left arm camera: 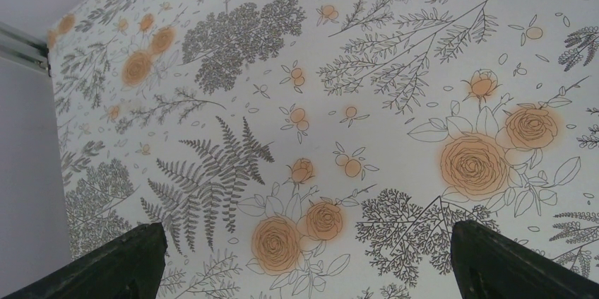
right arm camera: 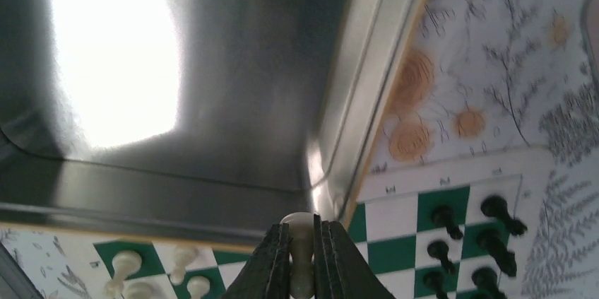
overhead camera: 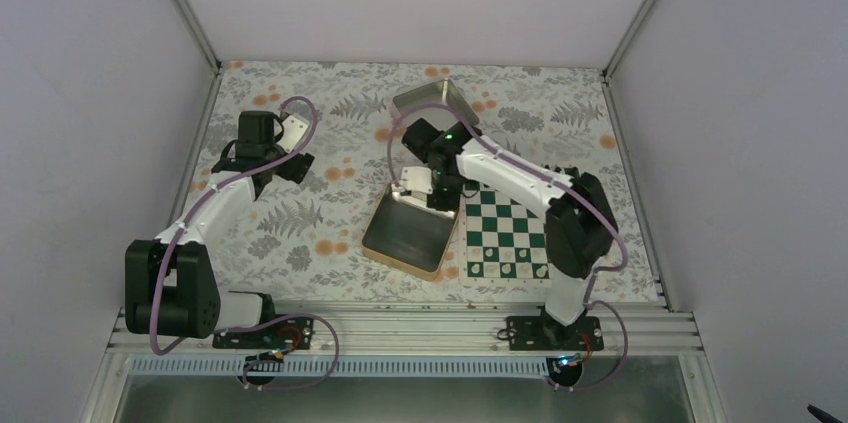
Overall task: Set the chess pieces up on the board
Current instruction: Pick up the chess piece from the storage box, then place the chess piece on the chessboard.
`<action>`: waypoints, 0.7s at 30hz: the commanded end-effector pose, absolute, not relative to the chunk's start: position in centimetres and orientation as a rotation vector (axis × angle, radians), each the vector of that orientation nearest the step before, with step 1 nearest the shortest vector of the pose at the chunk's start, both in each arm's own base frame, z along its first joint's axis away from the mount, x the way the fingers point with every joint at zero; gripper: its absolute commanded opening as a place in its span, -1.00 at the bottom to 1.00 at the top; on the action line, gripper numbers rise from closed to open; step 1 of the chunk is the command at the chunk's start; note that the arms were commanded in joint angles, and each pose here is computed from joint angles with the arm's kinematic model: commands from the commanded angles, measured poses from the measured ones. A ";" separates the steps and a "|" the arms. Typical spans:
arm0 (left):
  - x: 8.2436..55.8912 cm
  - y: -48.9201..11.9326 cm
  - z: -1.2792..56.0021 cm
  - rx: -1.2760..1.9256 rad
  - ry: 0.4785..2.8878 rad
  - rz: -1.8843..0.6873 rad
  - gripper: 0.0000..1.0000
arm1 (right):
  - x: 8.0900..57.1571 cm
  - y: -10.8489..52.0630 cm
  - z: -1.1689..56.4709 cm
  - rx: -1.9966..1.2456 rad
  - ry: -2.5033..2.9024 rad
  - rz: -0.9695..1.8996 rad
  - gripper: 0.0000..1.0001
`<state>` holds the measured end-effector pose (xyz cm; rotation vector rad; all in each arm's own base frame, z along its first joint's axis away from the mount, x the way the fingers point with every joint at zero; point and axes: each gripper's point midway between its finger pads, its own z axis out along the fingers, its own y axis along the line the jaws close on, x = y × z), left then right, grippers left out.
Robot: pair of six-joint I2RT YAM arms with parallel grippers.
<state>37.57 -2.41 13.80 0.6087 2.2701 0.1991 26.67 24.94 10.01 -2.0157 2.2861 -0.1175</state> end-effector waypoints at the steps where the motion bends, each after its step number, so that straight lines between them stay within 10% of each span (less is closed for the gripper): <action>1: 38.0 -2.5 14.9 0.602 2.249 0.206 1.00 | 26.4 21.2 11.8 -1.943 2.337 -0.126 -0.92; 21: 38.1 -1.3 11.8 0.614 2.321 0.287 1.00 | 22.0 -2.8 9.5 -1.507 2.665 -0.206 -0.91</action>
